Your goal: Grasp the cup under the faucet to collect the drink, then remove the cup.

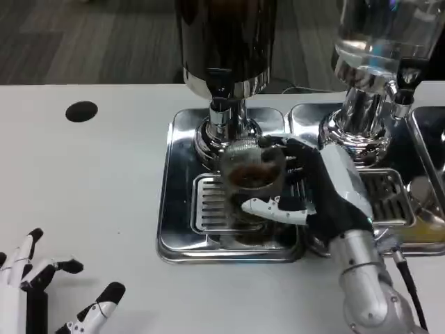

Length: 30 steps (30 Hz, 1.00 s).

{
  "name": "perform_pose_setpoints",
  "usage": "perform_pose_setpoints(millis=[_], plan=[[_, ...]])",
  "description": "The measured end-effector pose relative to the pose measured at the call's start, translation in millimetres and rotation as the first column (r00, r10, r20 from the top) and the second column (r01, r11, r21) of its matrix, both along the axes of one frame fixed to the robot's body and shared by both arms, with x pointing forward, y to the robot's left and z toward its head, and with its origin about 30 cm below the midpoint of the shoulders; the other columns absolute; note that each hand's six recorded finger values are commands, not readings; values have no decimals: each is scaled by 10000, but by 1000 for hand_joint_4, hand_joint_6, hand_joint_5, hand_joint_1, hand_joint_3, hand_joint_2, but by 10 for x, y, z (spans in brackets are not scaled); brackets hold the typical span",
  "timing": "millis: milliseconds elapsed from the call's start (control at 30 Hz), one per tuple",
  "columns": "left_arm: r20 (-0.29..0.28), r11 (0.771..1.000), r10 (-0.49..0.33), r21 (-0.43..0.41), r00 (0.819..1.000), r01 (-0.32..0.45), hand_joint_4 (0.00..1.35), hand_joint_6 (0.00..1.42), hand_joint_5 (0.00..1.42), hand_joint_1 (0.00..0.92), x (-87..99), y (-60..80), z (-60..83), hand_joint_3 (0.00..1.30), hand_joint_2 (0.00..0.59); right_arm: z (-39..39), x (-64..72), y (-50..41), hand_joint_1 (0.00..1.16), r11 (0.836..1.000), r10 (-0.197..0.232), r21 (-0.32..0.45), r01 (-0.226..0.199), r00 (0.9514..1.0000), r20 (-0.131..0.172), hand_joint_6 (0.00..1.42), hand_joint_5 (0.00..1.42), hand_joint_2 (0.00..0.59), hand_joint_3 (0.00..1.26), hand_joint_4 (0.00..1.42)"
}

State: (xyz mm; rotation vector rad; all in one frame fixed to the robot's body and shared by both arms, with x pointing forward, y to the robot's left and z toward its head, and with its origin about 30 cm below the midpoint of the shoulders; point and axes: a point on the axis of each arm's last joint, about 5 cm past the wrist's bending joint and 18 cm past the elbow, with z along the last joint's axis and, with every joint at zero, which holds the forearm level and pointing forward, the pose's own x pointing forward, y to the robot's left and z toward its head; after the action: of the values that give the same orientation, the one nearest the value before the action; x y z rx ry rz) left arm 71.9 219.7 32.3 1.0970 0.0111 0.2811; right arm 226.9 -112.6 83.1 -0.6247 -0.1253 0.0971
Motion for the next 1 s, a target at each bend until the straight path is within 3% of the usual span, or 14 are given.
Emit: perform_pose_setpoints(millis=[267,533,800,1000], plan=[[188,9994,-343,-76,9992,345,0,49,130,0,101,-45,16,545,112,65,-124,-133,882,9982,-592,39,591,9980,217,555,574,199,617,698],[199,9980,-610,-128,9979,613,0,48,130,0,171,-74,6,542,112,80,-285,-263,880,9916,-1289,172,1286,9915,197,562,574,201,618,698],[123,9970,-774,-87,9969,775,0,48,130,0,193,-75,-6,542,112,79,-441,-319,877,9881,-1525,-143,1530,9879,267,567,574,201,618,698],[143,9941,-1083,-98,9940,1084,0,48,130,0,228,-114,-7,541,112,42,-598,-356,877,9850,-1699,-297,1700,9854,80,569,574,201,618,698]])
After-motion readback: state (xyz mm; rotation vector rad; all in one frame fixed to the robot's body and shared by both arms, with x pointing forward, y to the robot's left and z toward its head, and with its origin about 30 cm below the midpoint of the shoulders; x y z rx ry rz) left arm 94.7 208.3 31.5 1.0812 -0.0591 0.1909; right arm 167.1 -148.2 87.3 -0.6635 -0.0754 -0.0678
